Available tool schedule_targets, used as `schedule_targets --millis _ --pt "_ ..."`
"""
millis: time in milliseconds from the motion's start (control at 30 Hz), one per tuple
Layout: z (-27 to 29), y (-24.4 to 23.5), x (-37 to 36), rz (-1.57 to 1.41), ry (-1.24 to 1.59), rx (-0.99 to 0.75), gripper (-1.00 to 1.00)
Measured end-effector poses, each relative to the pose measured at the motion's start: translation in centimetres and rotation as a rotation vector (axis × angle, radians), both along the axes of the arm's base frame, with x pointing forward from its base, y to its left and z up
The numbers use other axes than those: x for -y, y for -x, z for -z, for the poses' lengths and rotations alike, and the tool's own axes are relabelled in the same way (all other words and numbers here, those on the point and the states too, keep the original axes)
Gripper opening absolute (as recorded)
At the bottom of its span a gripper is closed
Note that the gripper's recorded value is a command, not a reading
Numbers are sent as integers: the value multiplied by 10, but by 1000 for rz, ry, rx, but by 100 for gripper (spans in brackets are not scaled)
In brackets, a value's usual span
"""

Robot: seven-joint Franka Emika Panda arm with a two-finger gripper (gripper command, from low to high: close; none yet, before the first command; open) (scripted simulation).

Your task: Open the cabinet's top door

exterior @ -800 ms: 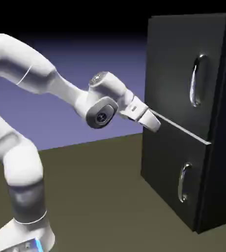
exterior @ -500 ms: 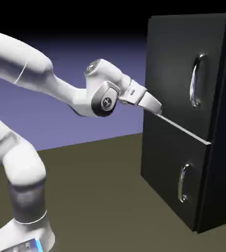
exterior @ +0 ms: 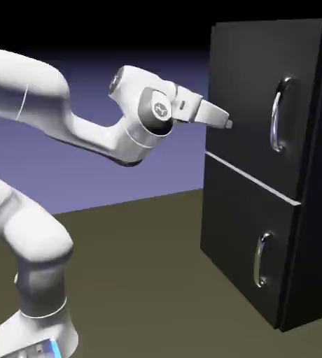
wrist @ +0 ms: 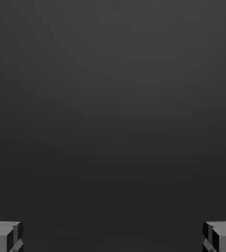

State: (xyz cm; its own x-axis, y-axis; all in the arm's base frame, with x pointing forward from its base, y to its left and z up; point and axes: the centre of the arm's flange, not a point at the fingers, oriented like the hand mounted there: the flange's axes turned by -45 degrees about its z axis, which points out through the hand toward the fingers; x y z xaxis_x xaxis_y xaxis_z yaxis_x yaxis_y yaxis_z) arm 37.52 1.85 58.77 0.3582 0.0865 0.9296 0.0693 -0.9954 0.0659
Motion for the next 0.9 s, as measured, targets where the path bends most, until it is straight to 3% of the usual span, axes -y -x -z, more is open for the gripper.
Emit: schedule_targets --millis 900 --pt "-13 7 96 -1 -62 306 0"
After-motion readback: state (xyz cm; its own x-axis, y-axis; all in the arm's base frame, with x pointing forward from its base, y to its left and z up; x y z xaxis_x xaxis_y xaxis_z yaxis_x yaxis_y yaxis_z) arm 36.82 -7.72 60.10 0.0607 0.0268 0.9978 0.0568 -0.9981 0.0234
